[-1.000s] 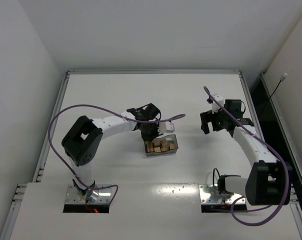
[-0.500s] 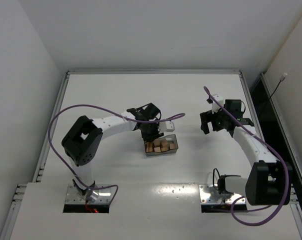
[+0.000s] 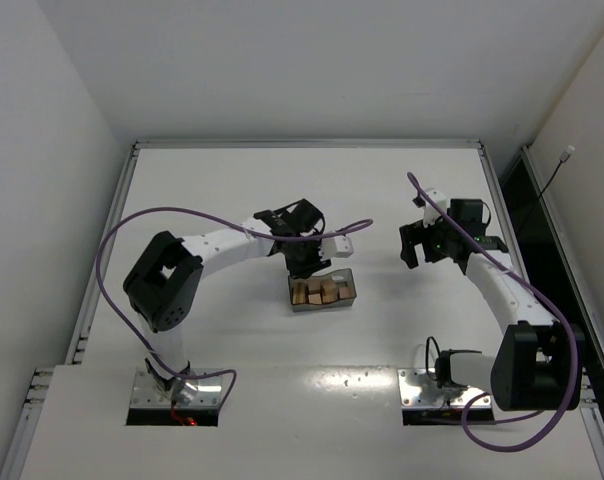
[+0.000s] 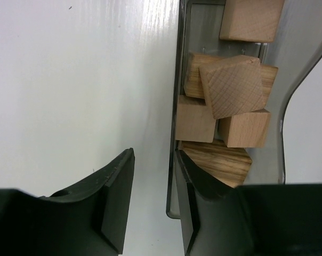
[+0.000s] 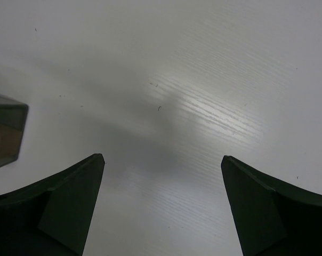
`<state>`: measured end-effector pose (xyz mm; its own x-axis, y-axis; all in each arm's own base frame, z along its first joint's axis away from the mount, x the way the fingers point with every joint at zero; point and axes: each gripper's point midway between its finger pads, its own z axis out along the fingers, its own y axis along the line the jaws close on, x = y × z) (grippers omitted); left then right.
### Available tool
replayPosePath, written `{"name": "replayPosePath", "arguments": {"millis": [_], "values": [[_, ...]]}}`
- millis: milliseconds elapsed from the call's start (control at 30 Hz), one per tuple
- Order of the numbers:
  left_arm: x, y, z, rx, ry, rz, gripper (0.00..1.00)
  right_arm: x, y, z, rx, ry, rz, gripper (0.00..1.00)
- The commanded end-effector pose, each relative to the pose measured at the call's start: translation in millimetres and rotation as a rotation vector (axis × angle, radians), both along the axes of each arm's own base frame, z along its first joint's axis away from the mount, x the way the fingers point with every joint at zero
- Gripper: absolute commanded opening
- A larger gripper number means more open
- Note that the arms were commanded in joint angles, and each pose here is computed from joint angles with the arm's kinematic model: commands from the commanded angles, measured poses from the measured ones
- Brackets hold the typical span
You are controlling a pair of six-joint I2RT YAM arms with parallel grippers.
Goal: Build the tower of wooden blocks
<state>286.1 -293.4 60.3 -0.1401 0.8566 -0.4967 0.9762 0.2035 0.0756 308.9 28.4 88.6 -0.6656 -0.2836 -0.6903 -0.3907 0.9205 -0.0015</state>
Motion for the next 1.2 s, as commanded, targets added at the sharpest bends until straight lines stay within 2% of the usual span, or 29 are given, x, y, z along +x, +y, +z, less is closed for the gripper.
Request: {"name": "replayPosePath", "arguments": {"millis": [0,767,867,900,933,1167], "values": [[3,-7,19,-0.029,-0.025,-0.023,0.32,7,3,11,0.012,-0.054,0.015,0.88],[-4,4,-16,0.037,0.047,-0.035,0.29,6,3,3,0.013,-0.027,0.015,0.88],[-4,4,-16,0.037,0.047,-0.035,0.17,6,3,3,0.013,-0.027,0.015,0.88],[-4,4,-16,0.037,0.047,-0.035,0.11,6,3,3,0.013,-0.027,0.015,0.88],[-3,8,-19,0.043,0.054,-0.026,0.00,6,3,3,0.013,-0.027,0.015,0.88],[2,2,-9,0.004,0.031,0.002,0.00,8,3,2,0.013,-0.027,0.015,0.88]]}}
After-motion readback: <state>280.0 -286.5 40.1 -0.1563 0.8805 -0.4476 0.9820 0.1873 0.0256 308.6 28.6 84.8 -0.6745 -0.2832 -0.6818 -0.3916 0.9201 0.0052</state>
